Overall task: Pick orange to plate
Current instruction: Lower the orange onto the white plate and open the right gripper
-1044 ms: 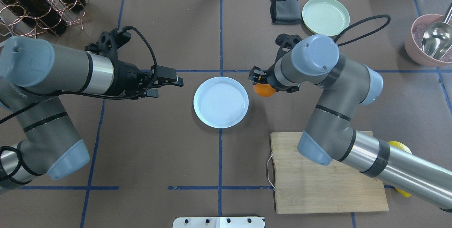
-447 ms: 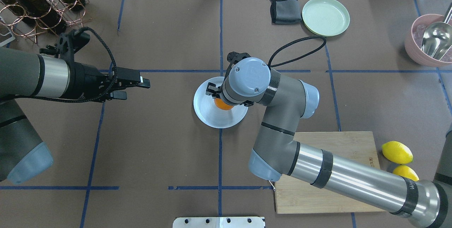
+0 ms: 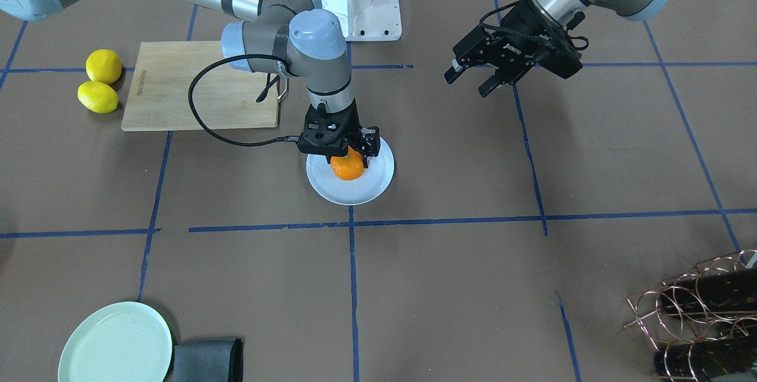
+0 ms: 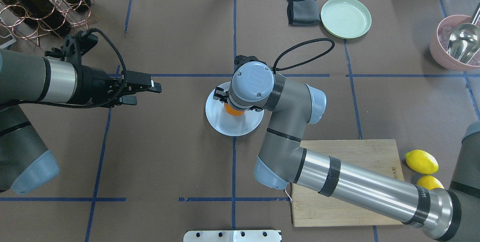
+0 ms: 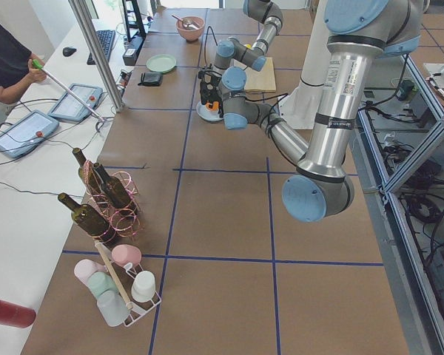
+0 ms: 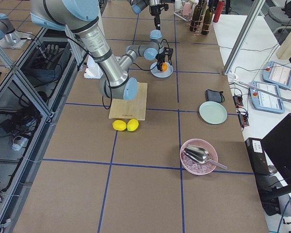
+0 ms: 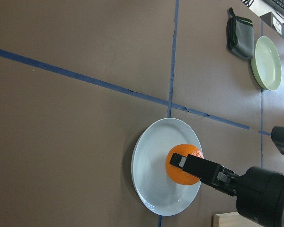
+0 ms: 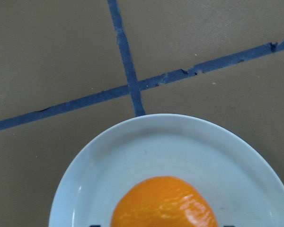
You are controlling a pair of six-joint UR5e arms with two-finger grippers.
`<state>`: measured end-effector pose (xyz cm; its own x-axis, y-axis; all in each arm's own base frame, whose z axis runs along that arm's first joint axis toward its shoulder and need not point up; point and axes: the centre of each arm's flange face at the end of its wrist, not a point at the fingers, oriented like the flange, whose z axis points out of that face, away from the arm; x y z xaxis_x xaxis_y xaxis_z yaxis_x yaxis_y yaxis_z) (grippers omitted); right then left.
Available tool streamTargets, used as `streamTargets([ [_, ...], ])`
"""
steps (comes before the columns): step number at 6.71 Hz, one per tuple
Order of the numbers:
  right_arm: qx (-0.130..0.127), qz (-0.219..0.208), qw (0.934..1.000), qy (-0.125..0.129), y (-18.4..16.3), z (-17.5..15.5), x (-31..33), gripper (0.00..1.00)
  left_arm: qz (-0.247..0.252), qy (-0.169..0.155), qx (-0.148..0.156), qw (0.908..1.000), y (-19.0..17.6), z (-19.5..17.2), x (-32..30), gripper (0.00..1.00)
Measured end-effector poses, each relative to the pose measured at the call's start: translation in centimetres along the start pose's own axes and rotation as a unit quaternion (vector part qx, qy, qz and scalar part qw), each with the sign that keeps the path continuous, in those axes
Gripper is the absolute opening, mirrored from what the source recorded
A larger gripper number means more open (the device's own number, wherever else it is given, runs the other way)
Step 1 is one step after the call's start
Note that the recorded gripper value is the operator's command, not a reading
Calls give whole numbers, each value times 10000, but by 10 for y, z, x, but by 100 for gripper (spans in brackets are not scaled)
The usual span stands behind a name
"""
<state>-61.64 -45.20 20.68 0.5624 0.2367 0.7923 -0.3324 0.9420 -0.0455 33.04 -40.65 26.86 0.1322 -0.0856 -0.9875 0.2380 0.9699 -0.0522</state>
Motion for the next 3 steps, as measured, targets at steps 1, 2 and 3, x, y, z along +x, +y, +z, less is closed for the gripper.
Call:
streamTargets([
  [1,-8,-6,10000,-17,-2,-5,1,100,2,2,1,10000,0,0,0,100],
  [2,-61,32,10000,-35,-8,-23,12,100,-5,-14,3,10000,0,0,-1,100],
  [3,-160,106,9998,-38,-21,-61,38,100,23,-95,3,10000,-2,1,-5,100],
])
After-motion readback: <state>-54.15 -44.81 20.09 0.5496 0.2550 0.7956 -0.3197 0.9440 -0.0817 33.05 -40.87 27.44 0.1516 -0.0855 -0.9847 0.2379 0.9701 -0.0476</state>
